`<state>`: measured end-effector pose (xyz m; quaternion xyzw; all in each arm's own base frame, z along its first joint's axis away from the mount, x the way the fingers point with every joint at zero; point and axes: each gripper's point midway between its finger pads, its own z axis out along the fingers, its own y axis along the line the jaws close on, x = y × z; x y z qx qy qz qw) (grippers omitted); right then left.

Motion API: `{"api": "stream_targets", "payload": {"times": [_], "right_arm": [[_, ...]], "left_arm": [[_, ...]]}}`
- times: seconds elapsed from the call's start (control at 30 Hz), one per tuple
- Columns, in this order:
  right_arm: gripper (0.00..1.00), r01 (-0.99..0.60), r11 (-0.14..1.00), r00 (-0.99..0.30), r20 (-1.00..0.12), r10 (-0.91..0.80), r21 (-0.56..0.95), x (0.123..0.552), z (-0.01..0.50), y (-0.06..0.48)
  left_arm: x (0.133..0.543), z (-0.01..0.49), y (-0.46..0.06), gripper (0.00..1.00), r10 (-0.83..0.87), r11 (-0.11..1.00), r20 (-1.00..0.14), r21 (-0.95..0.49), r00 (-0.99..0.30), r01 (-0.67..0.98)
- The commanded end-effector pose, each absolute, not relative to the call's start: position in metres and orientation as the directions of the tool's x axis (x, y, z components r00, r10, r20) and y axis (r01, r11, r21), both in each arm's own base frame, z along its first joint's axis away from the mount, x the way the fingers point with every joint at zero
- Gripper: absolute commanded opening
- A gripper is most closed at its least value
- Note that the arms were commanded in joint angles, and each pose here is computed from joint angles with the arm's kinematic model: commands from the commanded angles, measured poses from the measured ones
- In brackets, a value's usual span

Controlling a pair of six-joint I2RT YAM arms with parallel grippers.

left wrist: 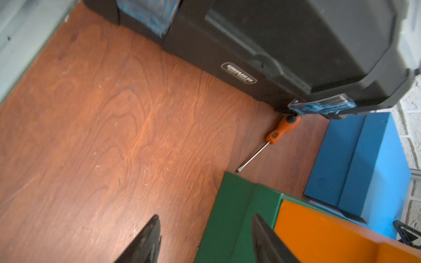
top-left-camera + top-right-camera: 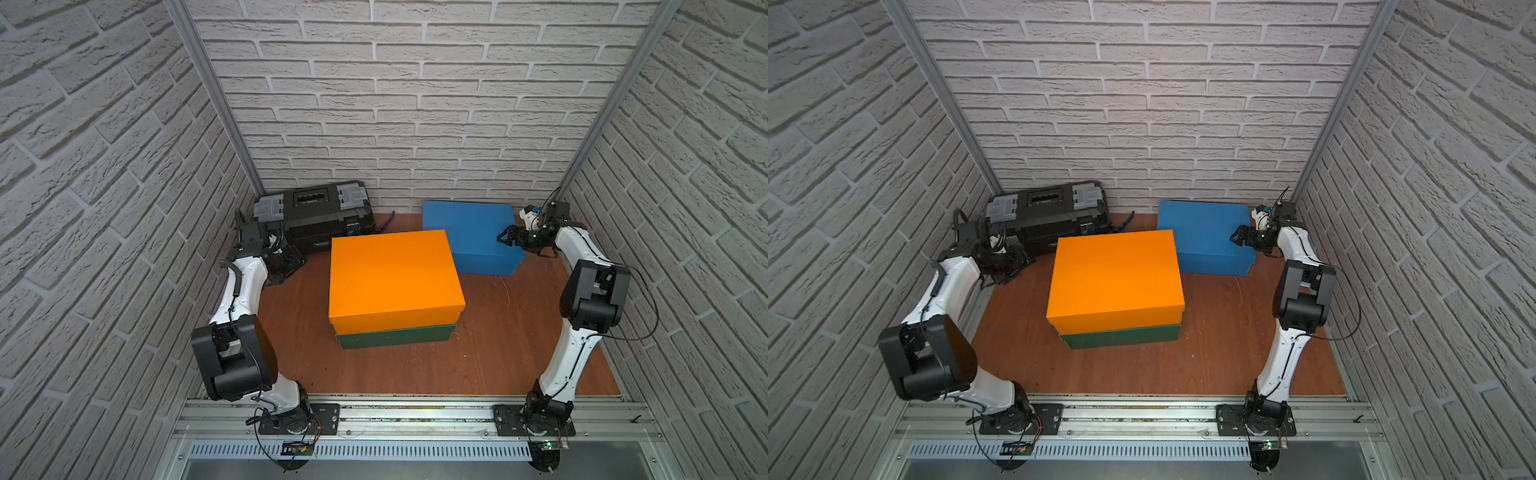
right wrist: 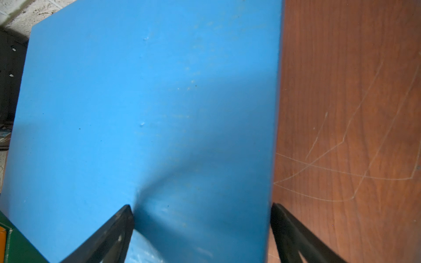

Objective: Stack the shoeboxes
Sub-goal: Move the shoeboxes to the center of the board.

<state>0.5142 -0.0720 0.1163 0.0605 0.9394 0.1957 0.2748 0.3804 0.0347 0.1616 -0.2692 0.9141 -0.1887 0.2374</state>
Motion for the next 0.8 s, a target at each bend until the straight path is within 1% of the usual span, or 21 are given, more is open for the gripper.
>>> {"api": "stream_targets", "payload": {"times": [0.0, 0.1, 0.3, 0.43, 0.53, 0.77], "right_arm": [[0.93, -0.013, 0.912, -0.906, -0.391, 0.163, 0.410, 0.501, 0.084, -0.048], [0.93, -0.024, 0.915, -0.910, -0.388, 0.147, 0.404, 0.502, 0.084, -0.045], [0.93, -0.048, 0.918, -0.917, -0.382, 0.117, 0.395, 0.501, 0.084, -0.038], [0.93, -0.059, 0.920, -0.925, -0.367, 0.095, 0.388, 0.498, 0.080, -0.035], [0.93, -0.055, 0.927, -0.935, -0.344, 0.082, 0.370, 0.494, 0.077, -0.033], [0.93, -0.067, 0.941, -0.945, -0.325, 0.048, 0.333, 0.488, 0.076, -0.023]], "left_arm": [[0.375, 0.143, 0.023, 0.55, -0.573, 0.789, -0.291, -0.449, -0.766, -0.419], [0.374, 0.127, 0.006, 0.47, -0.539, 0.805, -0.247, -0.433, -0.805, -0.406], [0.367, 0.103, -0.010, 0.41, -0.514, 0.820, -0.218, -0.408, -0.830, -0.402], [0.365, 0.084, -0.026, 0.39, -0.465, 0.844, -0.190, -0.390, -0.865, -0.368], [0.369, 0.076, -0.037, 0.39, -0.429, 0.861, -0.198, -0.386, -0.882, -0.332], [0.378, 0.065, -0.062, 0.41, -0.356, 0.871, -0.199, -0.425, -0.913, -0.247]]}}
